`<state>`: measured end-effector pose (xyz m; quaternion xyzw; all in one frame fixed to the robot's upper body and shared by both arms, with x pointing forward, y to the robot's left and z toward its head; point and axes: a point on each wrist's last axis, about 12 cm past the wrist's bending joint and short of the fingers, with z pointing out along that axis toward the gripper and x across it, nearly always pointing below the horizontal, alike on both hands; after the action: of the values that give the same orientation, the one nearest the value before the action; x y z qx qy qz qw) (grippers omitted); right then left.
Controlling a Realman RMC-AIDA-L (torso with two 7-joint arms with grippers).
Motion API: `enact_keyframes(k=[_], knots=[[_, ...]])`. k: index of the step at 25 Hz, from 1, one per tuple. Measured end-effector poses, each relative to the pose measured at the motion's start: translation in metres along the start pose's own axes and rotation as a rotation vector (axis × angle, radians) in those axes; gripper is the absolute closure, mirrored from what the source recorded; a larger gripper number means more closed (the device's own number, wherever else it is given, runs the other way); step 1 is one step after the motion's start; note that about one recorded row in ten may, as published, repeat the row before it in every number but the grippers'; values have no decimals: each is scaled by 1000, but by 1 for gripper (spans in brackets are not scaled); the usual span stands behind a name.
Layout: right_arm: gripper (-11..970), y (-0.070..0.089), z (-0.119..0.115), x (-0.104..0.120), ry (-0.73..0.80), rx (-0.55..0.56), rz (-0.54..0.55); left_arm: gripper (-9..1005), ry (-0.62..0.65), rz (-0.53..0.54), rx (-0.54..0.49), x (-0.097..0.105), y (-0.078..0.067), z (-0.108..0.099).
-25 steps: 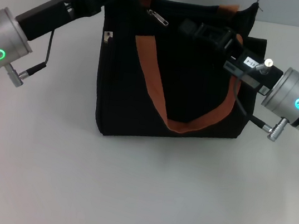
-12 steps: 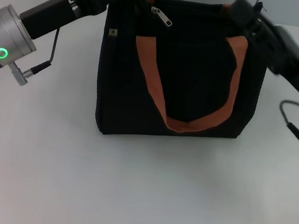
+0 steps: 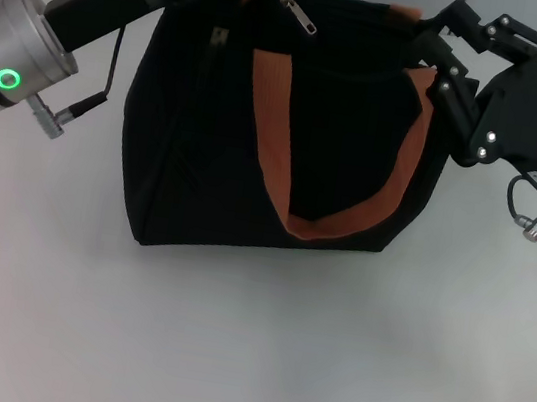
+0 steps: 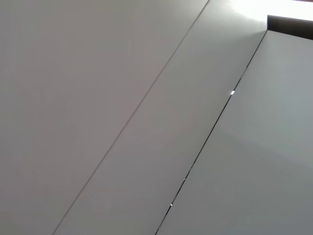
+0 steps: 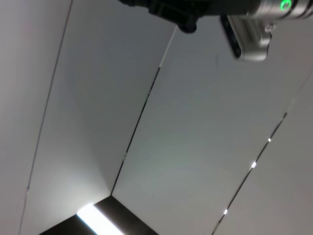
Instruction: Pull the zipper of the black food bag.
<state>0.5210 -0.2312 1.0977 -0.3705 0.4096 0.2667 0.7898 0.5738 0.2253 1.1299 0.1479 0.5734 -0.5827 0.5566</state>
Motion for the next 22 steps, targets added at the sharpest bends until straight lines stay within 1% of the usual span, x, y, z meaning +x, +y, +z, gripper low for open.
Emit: enact_keyframes(k=[1,2,3,6,7,8,11,12,14,17,22], knots=[[730,0,-1,1,5,8,-54,958,1,-1,4,0,0,2],[730,2,-1,3,15,24,-157,958,2,-1,10,-1,0,5],[729,2,-1,3,15,24,-157,958,3,-1,13,-1,0,6],[727,2,1,7,27,71,-308,957,12,-5,26,-2,0,13],[700,2,5,9,37,98,-383,957,14,-7,28,-2,0,15],[672,2,5,9,37,98,-383,957,16,-9,30,-2,0,16],[590,1,12,12,49,100,-442,957,17,-13,33,-2,0,18],[591,0,17,15,60,91,-452,957,17,-13,34,-3,0,19],[594,0,20,16,65,86,-450,957,18,-14,38,-3,0,21],[596,0,24,19,80,74,-425,956,18,-13,39,-3,0,22],[596,5,22,24,117,60,-460,956,14,-15,44,-4,-1,25]])
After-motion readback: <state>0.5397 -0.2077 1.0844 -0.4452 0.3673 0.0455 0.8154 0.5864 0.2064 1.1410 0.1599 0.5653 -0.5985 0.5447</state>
